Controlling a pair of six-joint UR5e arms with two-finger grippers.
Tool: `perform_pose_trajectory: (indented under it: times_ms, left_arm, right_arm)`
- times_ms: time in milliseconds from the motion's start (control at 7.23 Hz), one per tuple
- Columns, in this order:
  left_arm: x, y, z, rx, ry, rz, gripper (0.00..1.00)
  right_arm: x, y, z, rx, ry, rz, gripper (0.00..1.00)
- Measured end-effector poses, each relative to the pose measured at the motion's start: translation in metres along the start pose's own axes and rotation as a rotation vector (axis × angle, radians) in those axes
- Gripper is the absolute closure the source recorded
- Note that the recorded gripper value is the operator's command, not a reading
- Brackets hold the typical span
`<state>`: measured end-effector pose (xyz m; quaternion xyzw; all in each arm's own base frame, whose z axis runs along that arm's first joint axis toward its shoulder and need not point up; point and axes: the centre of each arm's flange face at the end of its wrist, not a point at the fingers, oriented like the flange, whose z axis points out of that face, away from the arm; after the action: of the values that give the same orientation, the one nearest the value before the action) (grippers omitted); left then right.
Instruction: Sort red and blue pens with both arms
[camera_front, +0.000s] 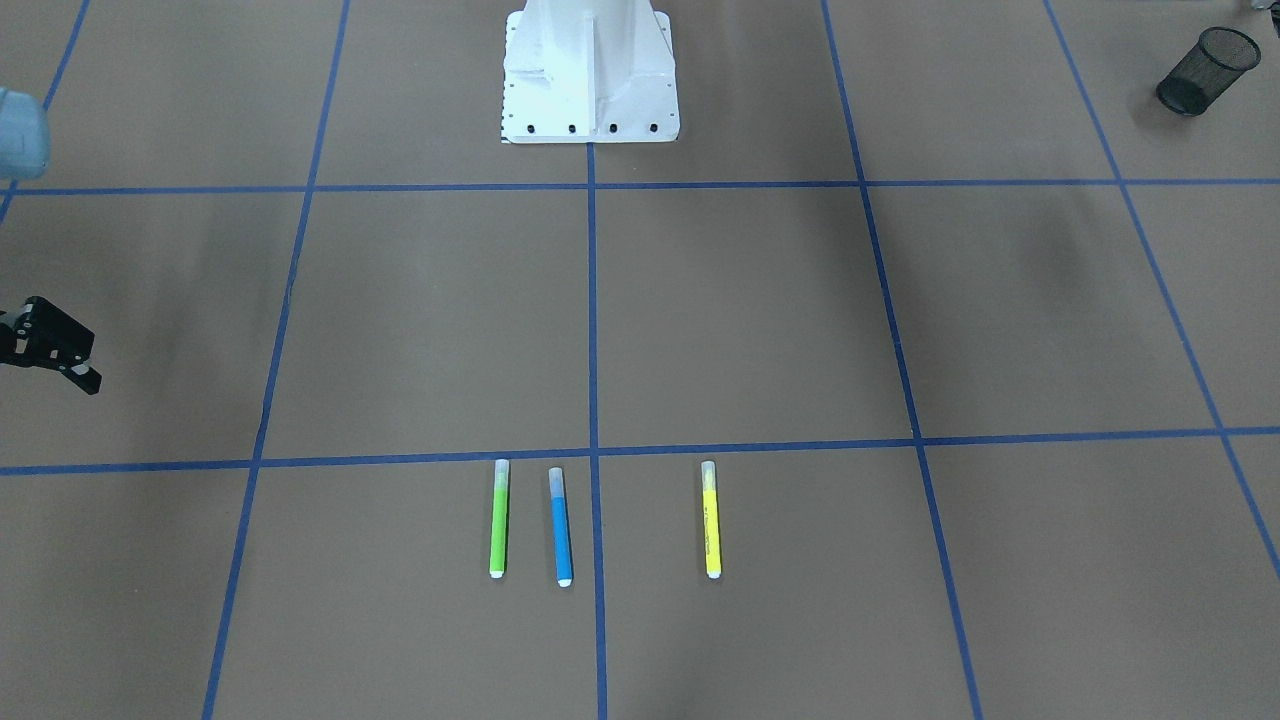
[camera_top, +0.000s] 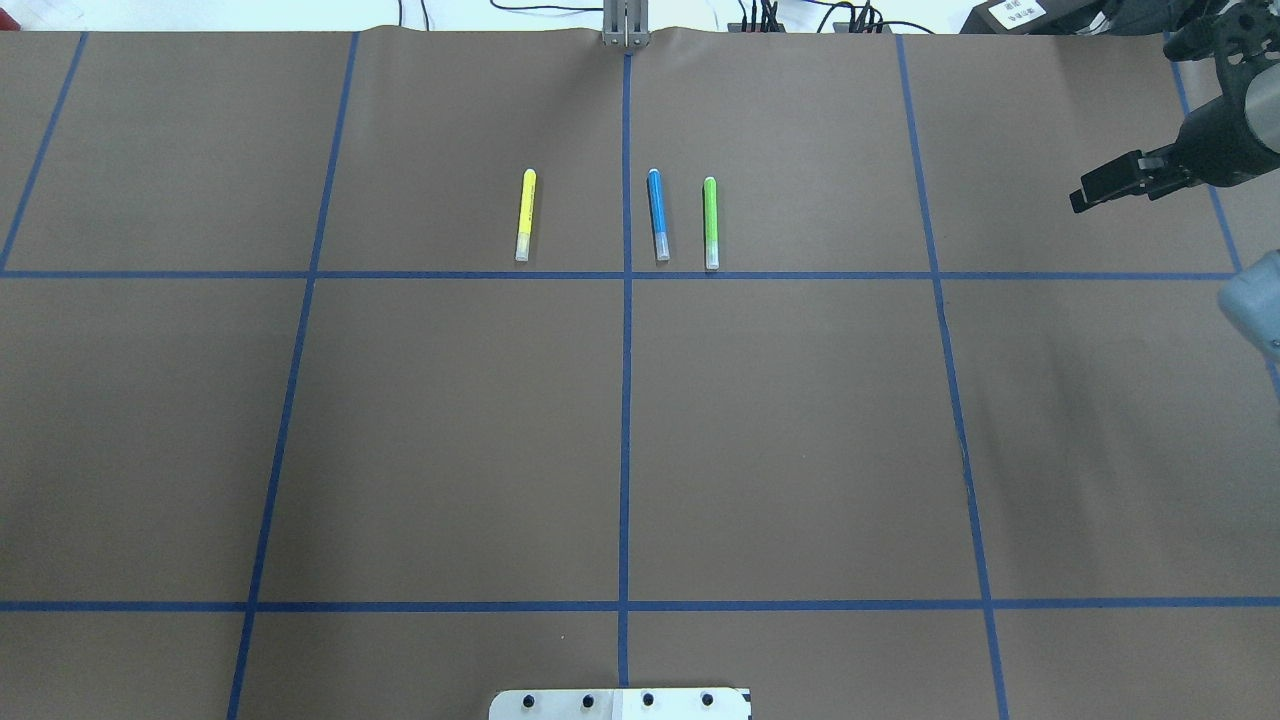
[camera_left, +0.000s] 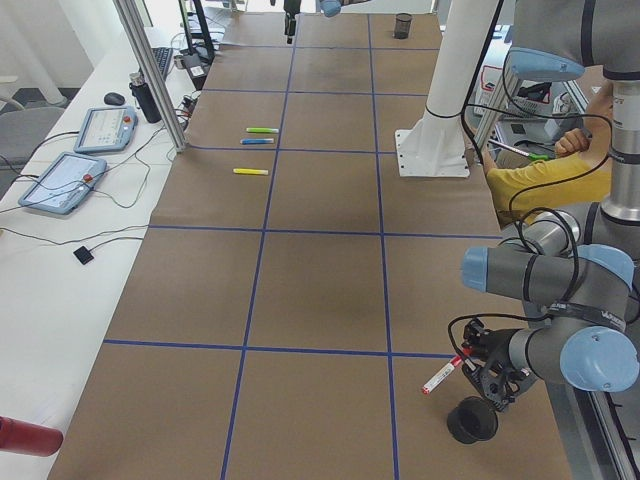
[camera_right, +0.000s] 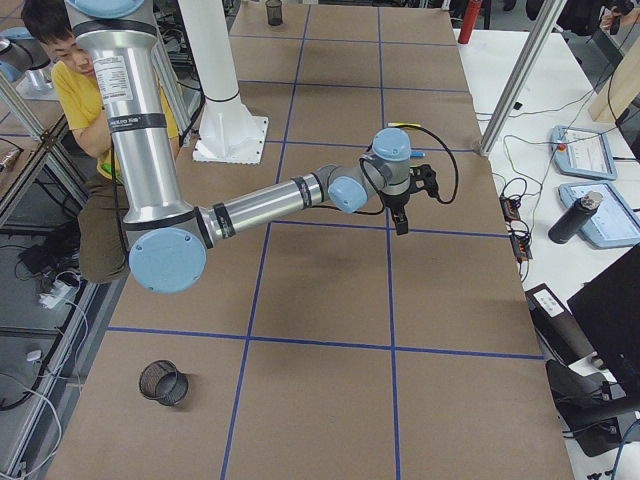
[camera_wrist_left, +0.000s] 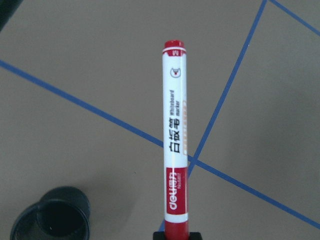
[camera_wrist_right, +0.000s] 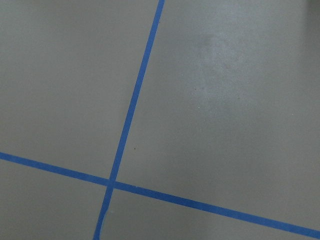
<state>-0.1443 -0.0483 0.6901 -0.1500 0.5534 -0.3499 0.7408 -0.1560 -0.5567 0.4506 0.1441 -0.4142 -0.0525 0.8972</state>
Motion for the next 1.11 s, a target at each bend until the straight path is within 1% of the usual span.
perform_pose_trajectory:
  times_ms: [138, 277, 415, 691, 830, 1106]
  left_arm:
    - [-0.014, 0.002, 0.010, -0.052, 0.038, -0.094, 1.00]
    - [-0.026, 0.002, 0.018, -0.100, 0.073, -0.208, 1.00]
    - [-0.030, 0.003, 0.020, -0.140, 0.102, -0.309, 1.00]
    - [-0.034, 0.002, 0.019, -0.200, 0.135, -0.497, 1.00]
    - [-0.044, -0.006, 0.024, -0.235, 0.148, -0.569, 1.00]
    - [-0.073, -0.022, 0.040, -0.301, 0.171, -0.653, 1.00]
  right_arm:
    - [0.001, 0.001, 0.000, -0.001, 0.000, 0.001, 0.00]
    - [0.001, 0.001, 0.000, -0.001, 0.000, 0.001, 0.00]
    - [0.000, 0.001, 0.000, 0.000, -0.001, -0.002, 0.00]
    - [-0.002, -0.001, -0.001, 0.000, -0.005, -0.011, 0.00]
    - [-0.004, -0.003, -0.003, 0.002, -0.011, -0.014, 0.00]
    - [-0.006, -0.003, -0.004, 0.005, -0.013, -0.011, 0.00]
